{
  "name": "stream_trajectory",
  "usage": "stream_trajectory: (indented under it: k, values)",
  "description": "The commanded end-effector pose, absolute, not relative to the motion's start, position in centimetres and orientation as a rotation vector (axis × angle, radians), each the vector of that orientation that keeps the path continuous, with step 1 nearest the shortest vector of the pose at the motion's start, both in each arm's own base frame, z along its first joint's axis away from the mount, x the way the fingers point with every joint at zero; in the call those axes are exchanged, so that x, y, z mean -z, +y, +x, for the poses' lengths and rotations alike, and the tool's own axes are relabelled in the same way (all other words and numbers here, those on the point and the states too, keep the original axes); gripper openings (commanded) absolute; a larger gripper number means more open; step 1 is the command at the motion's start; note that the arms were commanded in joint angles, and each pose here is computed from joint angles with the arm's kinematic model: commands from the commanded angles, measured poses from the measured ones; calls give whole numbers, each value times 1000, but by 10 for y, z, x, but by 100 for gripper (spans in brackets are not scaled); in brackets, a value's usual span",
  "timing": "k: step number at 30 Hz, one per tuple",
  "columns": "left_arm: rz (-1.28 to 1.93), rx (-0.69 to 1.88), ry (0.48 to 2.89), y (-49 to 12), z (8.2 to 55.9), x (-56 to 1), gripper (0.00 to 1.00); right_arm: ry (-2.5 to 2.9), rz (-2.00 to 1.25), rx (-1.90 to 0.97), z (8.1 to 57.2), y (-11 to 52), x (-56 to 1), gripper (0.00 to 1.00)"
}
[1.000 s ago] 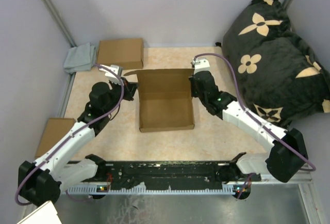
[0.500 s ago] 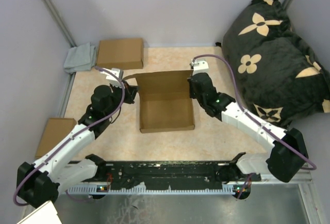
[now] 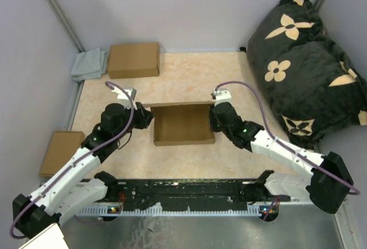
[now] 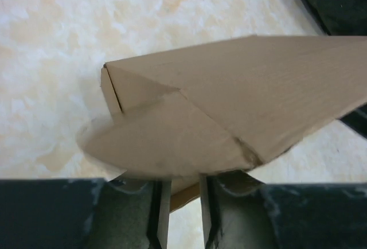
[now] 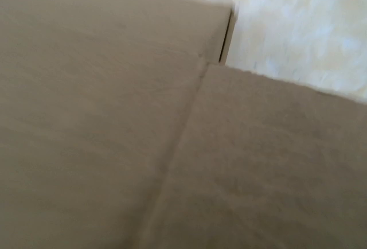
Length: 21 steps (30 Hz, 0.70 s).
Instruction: Fold the paper box
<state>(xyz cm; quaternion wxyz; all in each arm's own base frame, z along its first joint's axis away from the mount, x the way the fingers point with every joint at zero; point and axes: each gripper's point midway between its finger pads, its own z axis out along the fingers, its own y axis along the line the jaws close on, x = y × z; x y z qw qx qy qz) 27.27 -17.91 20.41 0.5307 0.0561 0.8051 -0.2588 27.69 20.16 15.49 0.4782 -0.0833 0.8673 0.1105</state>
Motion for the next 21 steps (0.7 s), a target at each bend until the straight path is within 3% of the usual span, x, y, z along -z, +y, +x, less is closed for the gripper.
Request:
stream_trajectory:
  k: [1,3,5,13,17,21]
  values:
    - [68,699,2024,-175,240,-189,34,2232,-199,-433,236,208,-128,40]
    - [37,701,2071,-169,228,-183,37,2262,-183,-483,221,205,-123,50]
    - [-5,716,2104,-164,217,-180,40,2277,-174,-542,206,202,-120,53]
    - [-139,751,2126,-145,186,-188,41,2299,-119,-671,167,184,-119,57]
    - [-228,741,2063,-134,187,-209,40,2280,-111,-675,161,175,-131,52]
    - [-219,681,2014,-124,192,-225,39,2228,-199,-814,151,191,-155,36]
